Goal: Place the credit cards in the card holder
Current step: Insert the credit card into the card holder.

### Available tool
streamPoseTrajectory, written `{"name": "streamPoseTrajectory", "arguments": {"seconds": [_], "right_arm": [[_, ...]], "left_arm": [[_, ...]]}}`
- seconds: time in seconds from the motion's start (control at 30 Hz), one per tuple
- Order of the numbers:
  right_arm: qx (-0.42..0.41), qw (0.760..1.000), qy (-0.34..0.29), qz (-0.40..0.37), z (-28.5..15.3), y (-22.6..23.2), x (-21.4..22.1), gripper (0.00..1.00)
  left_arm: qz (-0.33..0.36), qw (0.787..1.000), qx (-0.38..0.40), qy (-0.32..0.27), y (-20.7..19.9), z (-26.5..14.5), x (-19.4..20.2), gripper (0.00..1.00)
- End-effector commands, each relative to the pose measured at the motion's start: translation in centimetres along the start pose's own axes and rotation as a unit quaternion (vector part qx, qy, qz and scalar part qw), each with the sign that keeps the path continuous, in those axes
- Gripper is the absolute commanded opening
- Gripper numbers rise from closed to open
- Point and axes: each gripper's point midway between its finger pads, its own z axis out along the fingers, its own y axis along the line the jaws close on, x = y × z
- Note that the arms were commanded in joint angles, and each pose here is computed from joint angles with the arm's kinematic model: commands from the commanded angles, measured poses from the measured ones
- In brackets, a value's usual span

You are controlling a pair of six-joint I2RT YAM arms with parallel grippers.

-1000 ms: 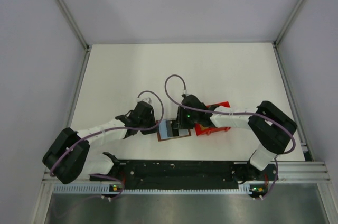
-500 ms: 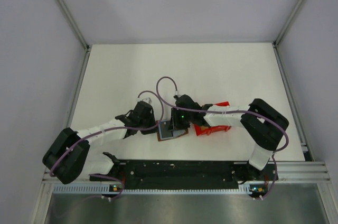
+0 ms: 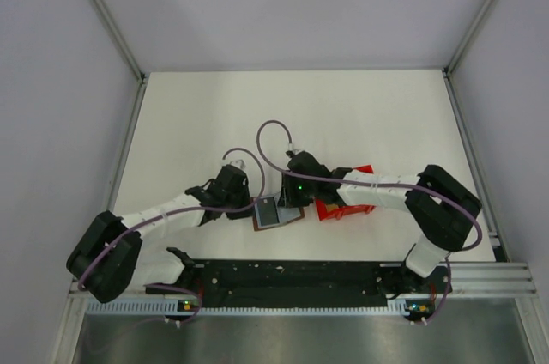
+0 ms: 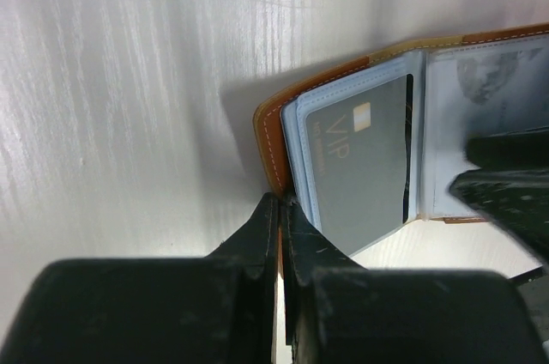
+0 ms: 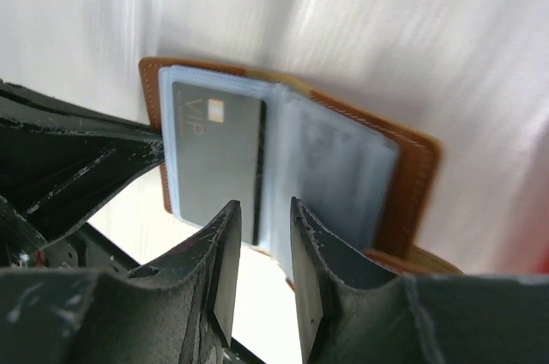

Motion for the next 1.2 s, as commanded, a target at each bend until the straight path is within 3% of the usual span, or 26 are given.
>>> {"name": "streamPoseTrajectory", "arguments": {"seconds": [0.0,0.4,0.8,1.0,1.17], "right_arm": [[0.068,0.995,-0.066,-0.027,-2.9,-1.6,-3.4,0.30],[0.166,0.986,-0.027,-0.021,-2.4,-7.4,-1.0,0.28],[0.207,0.977,0.011,-0.041,-1.7,-9.5,0.4,0.15],[0.152,0.987,-0.019,-0.053,-3.2,-6.0,-2.1,0.20],[0.088,0.990,-0.097,-0.060,-7.6,-1.8,-6.1,0.29]], "left_arm": [[0.020,0.999,-0.037,-0.007,1.3,-1.1,-0.4,0.00],[0.027,0.997,-0.065,-0.005,2.3,-1.9,-0.3,0.00],[0.036,0.997,-0.066,-0.010,2.3,-2.4,-0.7,0.00],[0.045,0.998,-0.035,-0.019,0.7,-3.1,-1.5,0.00],[0.049,0.999,-0.016,-0.017,-0.6,-3.8,-2.0,0.00]]}}
